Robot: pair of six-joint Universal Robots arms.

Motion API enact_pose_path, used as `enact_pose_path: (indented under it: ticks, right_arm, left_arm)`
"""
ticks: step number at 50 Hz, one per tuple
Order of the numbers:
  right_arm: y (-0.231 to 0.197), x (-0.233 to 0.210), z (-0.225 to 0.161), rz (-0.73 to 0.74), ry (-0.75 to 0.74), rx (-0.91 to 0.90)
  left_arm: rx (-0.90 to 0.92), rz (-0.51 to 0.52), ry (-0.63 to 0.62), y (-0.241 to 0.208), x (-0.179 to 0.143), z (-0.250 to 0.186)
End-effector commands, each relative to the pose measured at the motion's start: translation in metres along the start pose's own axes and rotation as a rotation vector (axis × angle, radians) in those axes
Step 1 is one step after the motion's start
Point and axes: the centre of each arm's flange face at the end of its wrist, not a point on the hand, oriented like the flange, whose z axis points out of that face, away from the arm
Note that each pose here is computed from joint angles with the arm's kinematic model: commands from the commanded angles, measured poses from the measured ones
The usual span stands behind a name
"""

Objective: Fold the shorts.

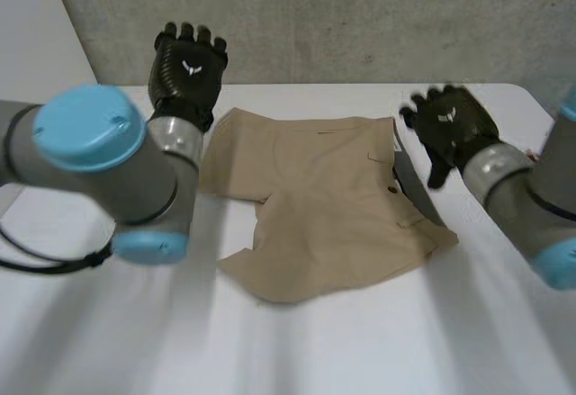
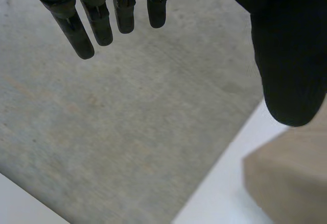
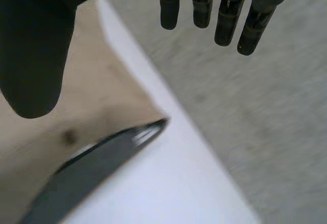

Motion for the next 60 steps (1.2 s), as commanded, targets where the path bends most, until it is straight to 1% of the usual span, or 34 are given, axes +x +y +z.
enact_pose_path:
  ticks: [1, 5, 8, 10, 11, 16, 17, 20, 26, 33, 49, 56, 60]
  right_arm:
    - [0.045, -0.001, -0.031, 0.101, -0.174, -0.177]
    - [0.062, -0.004, -0.039, 0.147, -0.239, -0.194]
    - [0.068, -0.006, -0.042, 0.177, -0.285, -0.183]
    - [0.074, -0.006, -0.042, 0.184, -0.306, -0.178]
    - [0.074, -0.006, -0.042, 0.182, -0.312, -0.174]
    - [0.088, -0.010, -0.035, 0.175, -0.334, -0.165]
    - [0.091, -0.010, -0.031, 0.170, -0.329, -0.161]
    - [0.097, -0.009, -0.026, 0.165, -0.319, -0.154]
    - [0.108, -0.014, -0.018, 0.165, -0.324, -0.164]
    - [0.113, -0.015, -0.013, 0.119, -0.329, -0.154]
    - [0.116, -0.013, 0.000, 0.089, -0.312, -0.125]
    - [0.112, -0.011, 0.001, 0.091, -0.303, -0.113]
    - [0.111, -0.010, 0.000, 0.097, -0.298, -0.115]
  left_arm:
    - [-0.123, -0.118, 0.138, -0.003, -0.001, -0.072]
    - [-0.220, -0.204, 0.198, 0.004, 0.000, -0.101]
    - [-0.359, -0.290, 0.245, 0.019, 0.003, -0.125]
    - [-0.420, -0.324, 0.263, 0.025, 0.005, -0.134]
    - [-0.479, -0.353, 0.277, 0.030, 0.006, -0.143]
    - [-0.602, -0.455, 0.286, 0.040, 0.008, -0.159]
    - [-0.624, -0.490, 0.278, 0.043, 0.009, -0.161]
    - [-0.646, -0.518, 0.272, 0.046, 0.009, -0.166]
    - [-0.661, -0.520, 0.277, 0.048, 0.010, -0.172]
    - [-0.673, -0.511, 0.305, 0.048, 0.016, -0.181]
    - [-0.649, -0.520, 0.296, 0.048, 0.018, -0.176]
    - [-0.633, -0.522, 0.291, 0.054, 0.026, -0.169]
    - [-0.617, -0.515, 0.300, 0.059, 0.037, -0.161]
